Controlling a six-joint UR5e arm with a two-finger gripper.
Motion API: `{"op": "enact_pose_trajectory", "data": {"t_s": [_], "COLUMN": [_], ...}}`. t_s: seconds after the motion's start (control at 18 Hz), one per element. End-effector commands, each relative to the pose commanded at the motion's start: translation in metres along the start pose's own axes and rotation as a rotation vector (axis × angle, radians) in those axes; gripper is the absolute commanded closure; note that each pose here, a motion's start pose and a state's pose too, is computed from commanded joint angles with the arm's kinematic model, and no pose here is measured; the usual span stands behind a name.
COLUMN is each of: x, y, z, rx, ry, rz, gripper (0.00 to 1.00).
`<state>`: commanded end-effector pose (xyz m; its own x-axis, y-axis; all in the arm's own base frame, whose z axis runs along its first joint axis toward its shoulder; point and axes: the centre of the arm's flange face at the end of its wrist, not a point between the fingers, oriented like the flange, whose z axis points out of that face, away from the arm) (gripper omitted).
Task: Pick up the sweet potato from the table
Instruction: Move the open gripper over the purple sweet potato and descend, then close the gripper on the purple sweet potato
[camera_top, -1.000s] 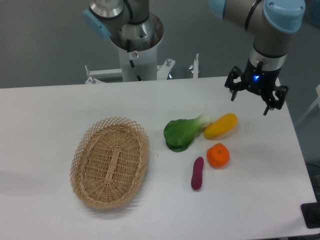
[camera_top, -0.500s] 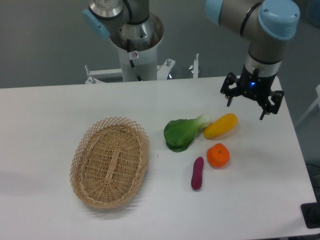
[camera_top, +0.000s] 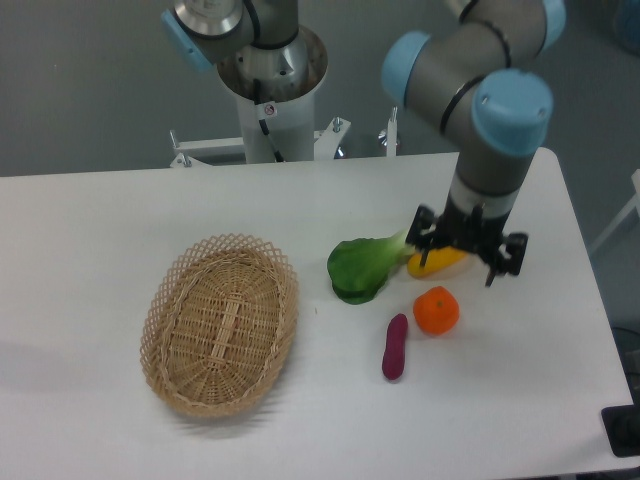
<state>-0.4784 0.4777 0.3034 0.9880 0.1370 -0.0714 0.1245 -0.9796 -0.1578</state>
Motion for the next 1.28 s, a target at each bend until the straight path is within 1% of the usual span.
{"op": "enact_pose_trajectory", "data": {"t_s": [0.06, 0.22, 0.39, 0.44, 0.56, 0.78, 1.11, 1.17, 1.28], "x": [0.002, 0.016, 0.034, 0.038, 0.043, 0.046, 0.05, 0.049, 0.048], "y": [-0.005, -0.008, 0.004, 0.008, 0.013, 0.013, 0.01, 0.009, 0.009], "z": [0.011, 0.041, 0.075, 0.082, 0.09, 0.108, 0.112, 0.111, 0.111], "rx": [0.009, -0.012, -0.037, -0.026, -0.005, -0.027, -0.043, -0.038, -0.044], "ry": [-0.006, 0.02, 0.045, 0.029, 0.006, 0.009, -0.001, -0.009, -0.015], "rz": [-0.002, 0.01, 0.02, 0.024, 0.027, 0.033, 0.039, 0.043, 0.044], "gripper": [0.0, 0.0, 0.0, 0.0, 0.0, 0.0, 0.0, 0.01, 0.3]}}
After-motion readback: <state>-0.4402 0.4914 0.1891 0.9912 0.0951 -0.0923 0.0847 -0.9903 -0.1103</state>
